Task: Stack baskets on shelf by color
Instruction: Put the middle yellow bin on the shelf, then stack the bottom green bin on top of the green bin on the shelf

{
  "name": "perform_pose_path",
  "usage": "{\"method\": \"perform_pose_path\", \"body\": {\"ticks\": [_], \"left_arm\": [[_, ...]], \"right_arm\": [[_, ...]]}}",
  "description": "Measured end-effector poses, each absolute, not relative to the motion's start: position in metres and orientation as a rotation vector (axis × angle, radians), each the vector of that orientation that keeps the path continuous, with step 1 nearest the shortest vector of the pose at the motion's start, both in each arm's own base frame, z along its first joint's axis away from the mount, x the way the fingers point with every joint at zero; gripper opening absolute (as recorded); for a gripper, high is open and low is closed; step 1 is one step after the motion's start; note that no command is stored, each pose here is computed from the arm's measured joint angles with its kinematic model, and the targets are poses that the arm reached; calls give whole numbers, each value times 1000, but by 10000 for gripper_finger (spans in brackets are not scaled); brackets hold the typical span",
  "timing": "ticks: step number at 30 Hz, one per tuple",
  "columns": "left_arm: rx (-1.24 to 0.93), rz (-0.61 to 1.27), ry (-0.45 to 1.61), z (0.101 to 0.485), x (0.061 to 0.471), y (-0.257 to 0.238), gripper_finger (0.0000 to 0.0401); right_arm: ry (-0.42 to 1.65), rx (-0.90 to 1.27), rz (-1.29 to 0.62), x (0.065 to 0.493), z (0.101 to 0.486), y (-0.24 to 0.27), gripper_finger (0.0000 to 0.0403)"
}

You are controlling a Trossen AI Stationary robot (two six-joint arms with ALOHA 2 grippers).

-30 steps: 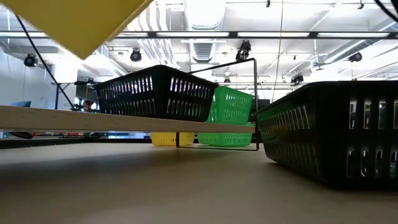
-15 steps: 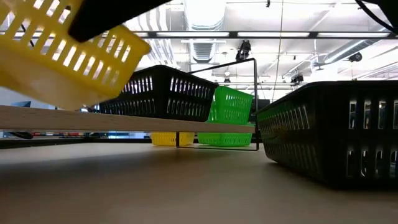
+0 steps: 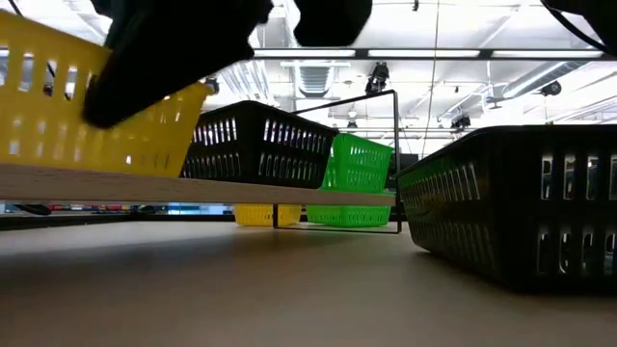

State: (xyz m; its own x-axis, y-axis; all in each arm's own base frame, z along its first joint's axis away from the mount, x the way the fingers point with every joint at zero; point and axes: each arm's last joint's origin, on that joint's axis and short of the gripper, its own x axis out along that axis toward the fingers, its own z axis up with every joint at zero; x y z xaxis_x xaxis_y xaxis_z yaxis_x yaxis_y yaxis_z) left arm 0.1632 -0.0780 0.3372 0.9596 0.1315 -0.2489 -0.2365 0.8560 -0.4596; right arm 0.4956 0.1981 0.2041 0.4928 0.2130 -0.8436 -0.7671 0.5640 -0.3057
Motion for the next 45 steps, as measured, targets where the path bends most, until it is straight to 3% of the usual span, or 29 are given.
{"method": "perform_pose_path", "body": {"ticks": [6,14,20,34,39,45], "left_arm": [[-509,195,213,337,163,-78,164],[-512,195,212,337,163,-78,164],[-514,195,213,337,163,-78,164],[-512,196,215,336,164,-79,164],[-501,201,229,333,168,-81,164],[-474,210,268,325,178,-87,164]], "right_arm": [[840,-806,608,499,202,197,35],[790,-813,598,502,206,198,104],[769,-719,554,493,238,198,134],[923,-147,212,401,366,177,115],[1026,-51,125,362,376,192,105],[1012,21,-137,312,357,232,101]]}}
